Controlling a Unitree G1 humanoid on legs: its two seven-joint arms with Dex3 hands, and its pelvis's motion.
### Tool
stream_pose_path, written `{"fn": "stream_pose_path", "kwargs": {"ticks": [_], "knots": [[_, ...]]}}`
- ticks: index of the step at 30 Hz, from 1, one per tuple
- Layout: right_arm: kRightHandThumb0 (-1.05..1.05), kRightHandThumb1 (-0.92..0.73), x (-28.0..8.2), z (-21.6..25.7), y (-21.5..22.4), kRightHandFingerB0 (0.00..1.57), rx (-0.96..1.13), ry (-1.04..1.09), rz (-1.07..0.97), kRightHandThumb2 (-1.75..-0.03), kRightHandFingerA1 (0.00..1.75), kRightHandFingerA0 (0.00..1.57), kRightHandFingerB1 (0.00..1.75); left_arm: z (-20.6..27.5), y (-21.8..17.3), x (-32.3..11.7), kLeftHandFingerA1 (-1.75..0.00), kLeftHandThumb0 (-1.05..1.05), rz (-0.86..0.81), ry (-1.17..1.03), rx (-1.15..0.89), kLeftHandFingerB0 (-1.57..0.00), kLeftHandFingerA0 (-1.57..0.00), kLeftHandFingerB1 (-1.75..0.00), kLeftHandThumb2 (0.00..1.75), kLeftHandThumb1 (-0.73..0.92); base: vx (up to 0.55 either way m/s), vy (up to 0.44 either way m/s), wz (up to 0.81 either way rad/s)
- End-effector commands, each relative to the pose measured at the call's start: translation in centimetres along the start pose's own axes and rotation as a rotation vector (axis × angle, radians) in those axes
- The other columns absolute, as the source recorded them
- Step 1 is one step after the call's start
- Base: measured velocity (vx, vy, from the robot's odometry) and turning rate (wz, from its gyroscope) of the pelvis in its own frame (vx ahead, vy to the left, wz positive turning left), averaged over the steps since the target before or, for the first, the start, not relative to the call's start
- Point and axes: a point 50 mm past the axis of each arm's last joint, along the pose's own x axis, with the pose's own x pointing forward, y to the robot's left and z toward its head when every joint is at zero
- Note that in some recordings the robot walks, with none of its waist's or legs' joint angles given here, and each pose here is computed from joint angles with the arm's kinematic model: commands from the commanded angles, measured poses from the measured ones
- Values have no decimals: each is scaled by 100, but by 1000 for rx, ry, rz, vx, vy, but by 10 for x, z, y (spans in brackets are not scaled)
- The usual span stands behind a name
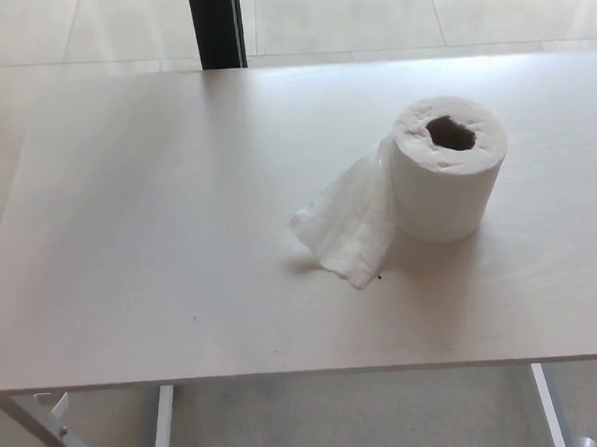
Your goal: A toilet paper roll is kept in the middle of the desk infront of the robot. The robot places its left hand on the top of the toilet paper roll to hold it still and uses its right hand to tear off a piece of toilet paper from it and hands the paper to a person
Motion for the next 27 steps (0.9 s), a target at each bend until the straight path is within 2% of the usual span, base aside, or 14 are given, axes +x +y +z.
{"fn": "stream_pose_path", "kwargs": {"ticks": [1,2,3,4,5,6,9,10,11,13,14,15,17,27], "knots": [[-33,-60,-13,-14,-40,51,291,-183,-346,-58,94,62,67,151,69,-4,-175,-105,287,-289,617,-59,-31,-175,163,92,0,0,0],[-33,-60,-13,-14,-40,51,291,-183,-344,-58,94,62,67,134,66,13,-175,-105,242,-171,688,-157,-157,-175,174,92,0,0,16],[-33,-60,-13,-15,-38,51,294,-183,-341,-58,94,62,67,114,66,26,-175,-105,171,-27,758,-157,-157,-175,174,92,0,0,0],[-33,-60,-13,-15,-38,51,294,-184,-341,-58,94,62,67,114,65,25,-175,-28,100,18,842,-157,-157,-175,140,-73,0,0,0],[-33,-60,-13,-15,-38,51,295,-186,-342,-58,94,62,67,108,67,21,-175,36,-80,136,983,-157,-157,-175,0,-73,0,0,0],[-33,-60,-13,-15,-38,51,295,-187,-342,-58,94,62,67,103,71,21,-175,77,-119,161,946,-157,-157,-175,0,-73,0,0,0],[-33,-60,-13,-15,-38,51,298,-193,-346,-58,94,62,67,100,82,24,-175,105,-56,140,840,-157,-157,-175,25,-73,0,0,0],[-33,-60,-13,-15,-38,51,300,-195,-348,-58,94,62,67,101,84,25,-175,0,-28,113,800,-157,-157,-175,155,-73,0,0,0],[-33,-60,-12,-15,-38,51,300,-198,-350,-58,94,62,67,102,85,23,-175,-105,3,81,755,-157,-157,-175,159,92,0,0,0],[-33,-60,-12,-14,-40,51,300,-208,-354,-58,94,62,67,101,86,22,-175,-105,35,46,716,-157,-157,-175,155,92,0,0,0],[-42,-69,33,-35,-18,32,295,64,-137,-60,70,38,42,102,89,20,-53,-52,60,25,690,-42,-44,-43,64,80,0,0,0],[-44,-53,68,-56,-10,29,260,484,103,-86,74,41,55,103,90,20,-52,-50,61,20,669,-47,-46,-43,64,80,0,0,0],[-39,-70,62,-43,-11,32,271,433,129,-59,79,36,47,105,89,19,-50,-51,53,8,668,-45,-48,-42,64,79,0,0,0],[-45,-68,70,-39,-7,31,143,419,282,-60,68,42,39,116,87,23,-54,-51,20,-57,596,-43,-49,-45,64,80,0,0,0]]}}
